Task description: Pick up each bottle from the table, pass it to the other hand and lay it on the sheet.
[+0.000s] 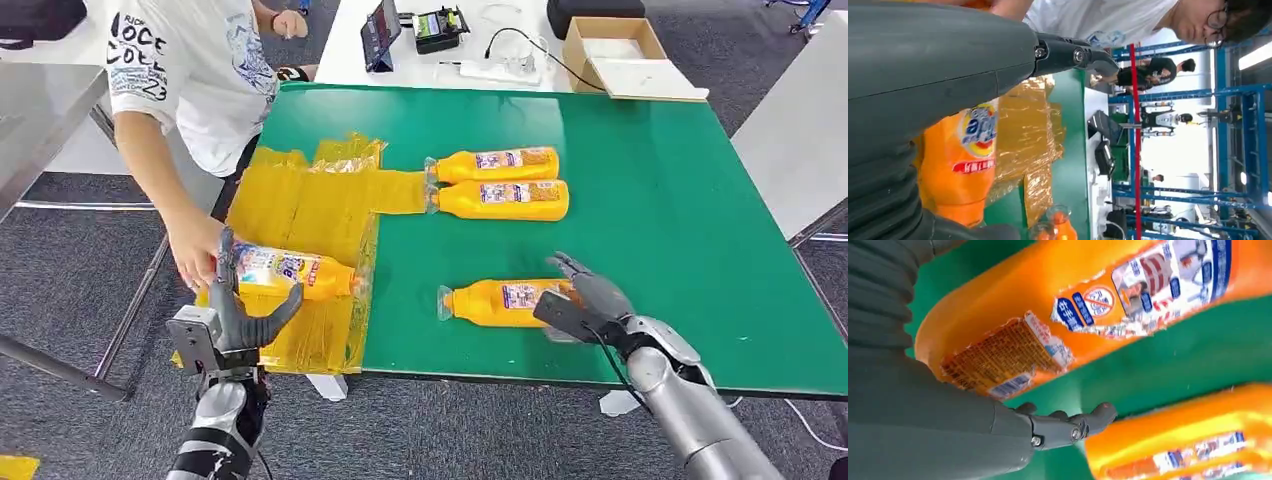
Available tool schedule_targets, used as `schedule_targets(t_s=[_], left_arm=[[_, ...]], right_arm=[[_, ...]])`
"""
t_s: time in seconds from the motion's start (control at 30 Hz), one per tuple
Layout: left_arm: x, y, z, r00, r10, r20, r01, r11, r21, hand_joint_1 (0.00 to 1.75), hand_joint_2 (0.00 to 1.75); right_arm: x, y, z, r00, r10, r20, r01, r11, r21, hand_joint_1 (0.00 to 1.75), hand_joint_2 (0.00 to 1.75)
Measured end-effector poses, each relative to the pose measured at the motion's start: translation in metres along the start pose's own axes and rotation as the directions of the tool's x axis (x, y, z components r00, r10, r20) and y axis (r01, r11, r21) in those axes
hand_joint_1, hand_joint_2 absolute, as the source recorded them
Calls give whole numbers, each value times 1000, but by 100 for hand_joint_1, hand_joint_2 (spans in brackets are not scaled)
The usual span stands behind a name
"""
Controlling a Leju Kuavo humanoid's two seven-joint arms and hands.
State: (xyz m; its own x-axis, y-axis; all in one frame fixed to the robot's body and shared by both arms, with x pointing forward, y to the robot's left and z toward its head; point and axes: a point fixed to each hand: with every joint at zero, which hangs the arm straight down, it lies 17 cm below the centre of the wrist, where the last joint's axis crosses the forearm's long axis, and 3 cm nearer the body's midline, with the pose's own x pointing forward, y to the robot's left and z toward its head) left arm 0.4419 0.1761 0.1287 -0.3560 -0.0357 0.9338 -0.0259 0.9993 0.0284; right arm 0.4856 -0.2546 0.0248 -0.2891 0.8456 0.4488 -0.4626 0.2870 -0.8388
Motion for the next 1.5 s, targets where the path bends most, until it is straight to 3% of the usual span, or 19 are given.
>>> schedule_targets(t_s=[0.57, 0.8, 1.23, 1.33, 1.43, 1.5], left_arm=[[-8, -7, 0, 1000, 1, -19, -1, 1000, -20, 0, 175], [-11, -14, -4, 1000, 11, -27, -12, 999, -39, 0, 175], [-24, -22, -4, 997, 31, -69, -34, 998, -53, 0, 175], [-26, -23, -5, 997, 36, -73, -40, 998, -53, 0, 175], [-26, -23, -6, 996, 42, -76, -46, 998, -50, 0, 175], [-26, -23, -6, 996, 46, -76, -50, 998, -49, 0, 175]], right_arm=[[-8, 4, -8, 999, 35, -8, -34, 997, 73, 0, 175], [-17, 7, -11, 998, 56, -37, -48, 983, 177, 0, 175], [-31, 22, -25, 976, 187, -110, -150, 949, 278, 0, 175], [-31, 24, -28, 970, 213, -118, -171, 941, 293, 16, 175], [-31, 26, -29, 967, 228, -117, -183, 934, 306, 63, 175], [-31, 27, -29, 965, 235, -116, -190, 932, 309, 63, 175]])
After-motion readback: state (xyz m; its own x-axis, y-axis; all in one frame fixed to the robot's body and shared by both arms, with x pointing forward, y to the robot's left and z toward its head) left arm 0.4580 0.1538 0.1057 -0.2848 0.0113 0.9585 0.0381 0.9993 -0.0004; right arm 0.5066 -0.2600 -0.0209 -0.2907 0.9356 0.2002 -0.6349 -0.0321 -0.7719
